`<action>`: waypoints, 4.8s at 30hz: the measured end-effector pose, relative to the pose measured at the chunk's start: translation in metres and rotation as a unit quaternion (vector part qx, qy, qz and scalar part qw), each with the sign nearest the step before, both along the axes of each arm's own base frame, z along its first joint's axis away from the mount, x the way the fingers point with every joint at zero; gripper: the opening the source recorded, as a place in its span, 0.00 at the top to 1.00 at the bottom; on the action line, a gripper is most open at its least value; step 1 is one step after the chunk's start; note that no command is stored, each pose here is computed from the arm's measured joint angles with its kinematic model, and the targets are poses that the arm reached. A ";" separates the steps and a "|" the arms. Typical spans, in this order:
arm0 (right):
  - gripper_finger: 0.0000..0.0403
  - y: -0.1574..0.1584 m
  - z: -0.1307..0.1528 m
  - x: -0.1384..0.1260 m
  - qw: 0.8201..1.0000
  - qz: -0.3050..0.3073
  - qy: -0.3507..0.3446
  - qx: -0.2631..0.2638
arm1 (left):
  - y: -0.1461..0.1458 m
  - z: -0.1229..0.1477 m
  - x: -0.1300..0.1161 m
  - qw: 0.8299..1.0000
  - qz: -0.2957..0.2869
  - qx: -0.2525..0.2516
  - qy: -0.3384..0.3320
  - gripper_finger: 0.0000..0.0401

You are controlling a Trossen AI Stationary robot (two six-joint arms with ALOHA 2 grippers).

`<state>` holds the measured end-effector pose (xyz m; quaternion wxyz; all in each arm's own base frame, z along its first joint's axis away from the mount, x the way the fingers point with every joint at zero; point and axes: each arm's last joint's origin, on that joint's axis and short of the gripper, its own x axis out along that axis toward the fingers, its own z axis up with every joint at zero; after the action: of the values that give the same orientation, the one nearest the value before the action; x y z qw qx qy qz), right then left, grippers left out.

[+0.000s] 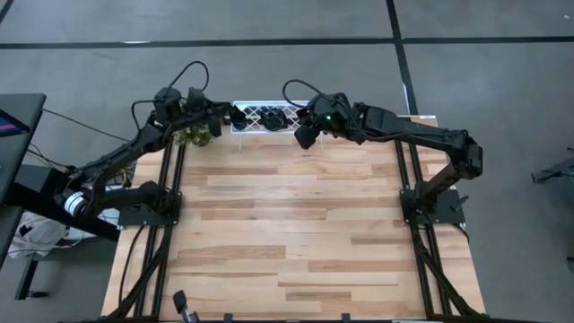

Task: Pick & Place Mini shaped plates
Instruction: Stack the drop shaped plate on the top of the drop shaped plates on the shelf, then return to Home Position

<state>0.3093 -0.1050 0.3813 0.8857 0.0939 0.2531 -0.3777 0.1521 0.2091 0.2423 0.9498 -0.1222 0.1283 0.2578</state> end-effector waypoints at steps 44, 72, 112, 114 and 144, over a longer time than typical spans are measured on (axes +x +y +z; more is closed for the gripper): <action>0.56 0.000 0.000 0.000 1.000 0.000 0.000 0.000 | 0.005 -0.013 0.005 1.000 -0.006 -0.019 0.016 0.80; 0.55 0.000 0.001 0.000 1.000 -0.004 -0.007 0.004 | 0.016 -0.017 0.008 0.989 0.042 0.108 0.092 0.79; 0.55 0.029 0.038 -0.023 0.965 0.240 -0.102 0.020 | -0.141 -0.010 -0.027 0.988 -0.113 -0.031 -0.105 0.81; 0.55 0.034 0.042 -0.038 0.967 0.233 -0.107 0.007 | -0.148 -0.015 -0.035 0.984 -0.120 -0.018 -0.128 0.81; 0.55 0.073 -0.095 -0.201 0.932 0.170 -0.311 -0.075 | -0.181 -0.074 -0.041 0.974 -0.153 -0.005 -0.166 0.81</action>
<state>0.1082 -0.0319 0.2864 0.9755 0.0958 -0.0520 -0.1911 0.1112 0.0282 0.1679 0.9853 -0.1472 -0.0127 0.0853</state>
